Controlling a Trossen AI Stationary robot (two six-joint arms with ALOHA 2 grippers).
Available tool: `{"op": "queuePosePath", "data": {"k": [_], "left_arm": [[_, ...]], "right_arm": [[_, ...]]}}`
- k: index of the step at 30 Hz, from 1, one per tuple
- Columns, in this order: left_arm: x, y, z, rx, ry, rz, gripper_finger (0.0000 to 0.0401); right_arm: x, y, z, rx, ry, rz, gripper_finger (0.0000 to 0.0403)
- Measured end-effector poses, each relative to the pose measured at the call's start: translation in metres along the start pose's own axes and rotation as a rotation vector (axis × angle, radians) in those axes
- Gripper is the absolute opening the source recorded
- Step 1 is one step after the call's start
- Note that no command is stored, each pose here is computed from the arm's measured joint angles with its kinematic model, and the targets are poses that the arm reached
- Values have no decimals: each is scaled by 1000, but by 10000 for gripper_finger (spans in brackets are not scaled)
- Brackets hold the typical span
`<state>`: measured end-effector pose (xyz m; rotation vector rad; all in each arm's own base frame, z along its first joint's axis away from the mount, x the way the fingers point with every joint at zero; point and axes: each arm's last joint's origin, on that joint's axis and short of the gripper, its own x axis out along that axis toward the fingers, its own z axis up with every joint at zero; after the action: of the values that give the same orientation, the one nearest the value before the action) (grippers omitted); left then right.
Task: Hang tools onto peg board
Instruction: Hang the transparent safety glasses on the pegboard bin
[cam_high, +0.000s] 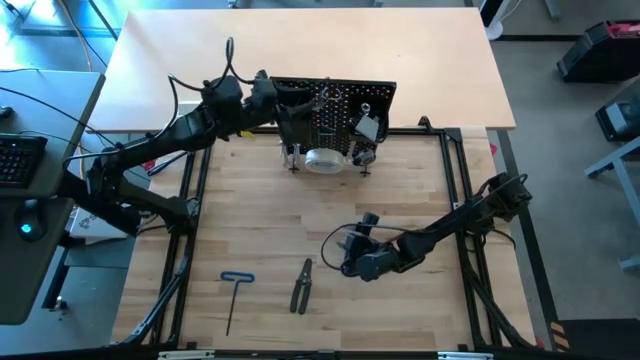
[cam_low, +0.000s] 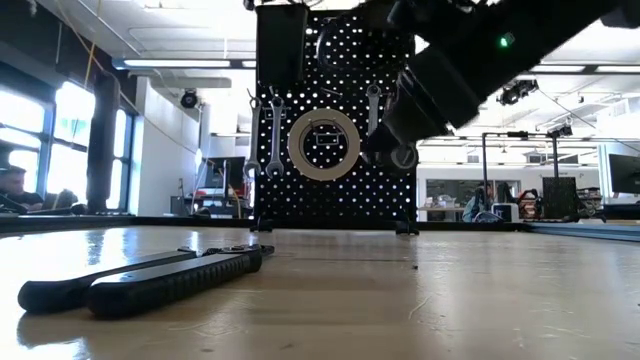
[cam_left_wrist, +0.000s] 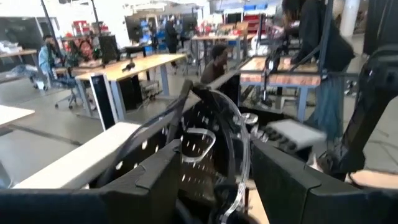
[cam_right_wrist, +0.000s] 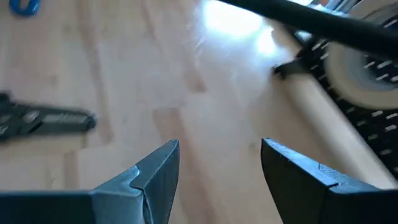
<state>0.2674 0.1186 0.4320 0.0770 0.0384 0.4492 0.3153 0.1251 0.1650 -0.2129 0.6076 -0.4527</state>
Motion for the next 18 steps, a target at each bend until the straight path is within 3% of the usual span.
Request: {"op": "queuePosePath", "data": {"k": [9, 18], "left_arm": [[-4, 0, -2, 69, 39, 16, 180], [-16, 1, 6, 104, 15, 19, 179]], "right_arm": [[-18, -15, 24, -2, -102, -43, 217], [-23, -22, 30, 10, -132, -106, 217]]}}
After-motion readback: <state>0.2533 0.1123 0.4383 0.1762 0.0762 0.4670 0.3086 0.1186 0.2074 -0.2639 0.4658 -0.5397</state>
